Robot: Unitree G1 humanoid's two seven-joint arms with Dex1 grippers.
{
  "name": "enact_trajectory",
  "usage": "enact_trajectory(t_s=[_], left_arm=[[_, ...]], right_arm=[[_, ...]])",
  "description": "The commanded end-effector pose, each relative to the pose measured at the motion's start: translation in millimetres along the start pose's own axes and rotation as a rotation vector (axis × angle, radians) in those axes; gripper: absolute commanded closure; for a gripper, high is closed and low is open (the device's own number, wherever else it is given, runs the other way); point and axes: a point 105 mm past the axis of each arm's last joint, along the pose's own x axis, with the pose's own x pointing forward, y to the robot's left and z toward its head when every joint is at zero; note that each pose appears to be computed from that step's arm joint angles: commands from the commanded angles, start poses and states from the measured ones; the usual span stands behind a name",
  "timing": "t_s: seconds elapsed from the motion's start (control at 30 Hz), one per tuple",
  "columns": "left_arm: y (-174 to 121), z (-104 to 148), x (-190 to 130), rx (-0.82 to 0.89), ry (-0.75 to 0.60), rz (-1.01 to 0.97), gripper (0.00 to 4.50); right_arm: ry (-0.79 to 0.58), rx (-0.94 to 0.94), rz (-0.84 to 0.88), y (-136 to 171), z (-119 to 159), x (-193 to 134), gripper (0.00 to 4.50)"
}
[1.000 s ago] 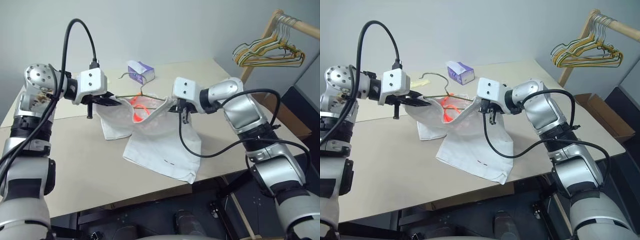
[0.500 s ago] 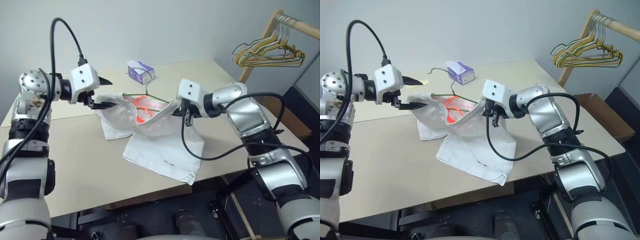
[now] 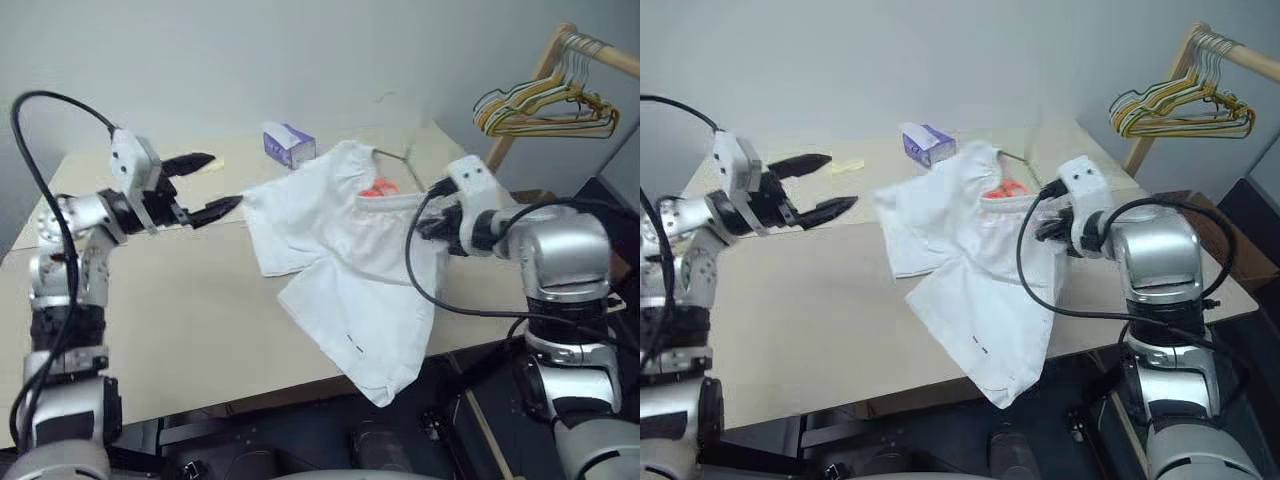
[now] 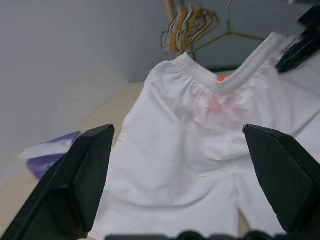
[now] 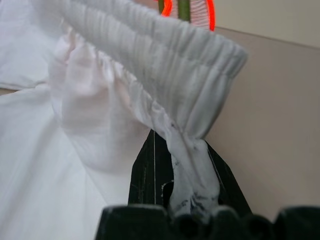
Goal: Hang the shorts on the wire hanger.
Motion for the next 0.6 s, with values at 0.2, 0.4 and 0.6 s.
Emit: enact_trajectory(t_s=[0.2,0.4,0.6], left_arm=[[-24,35,13,-0.070,-0.170,-0.028,0.04],[-33,37,17,-0.081,-0.168,-0.048,0.04],[-35,39,17,-0.083,-0.175,-0.043,0.04]], right_arm=[[-0.095,0.393,-0.464,-85,-4,-36,4.50],[-0.069,0.557,-0.718,-116,-14,-56,4.50],[-0.043,0.625,-0.820,-136,-9,-70,4.50]])
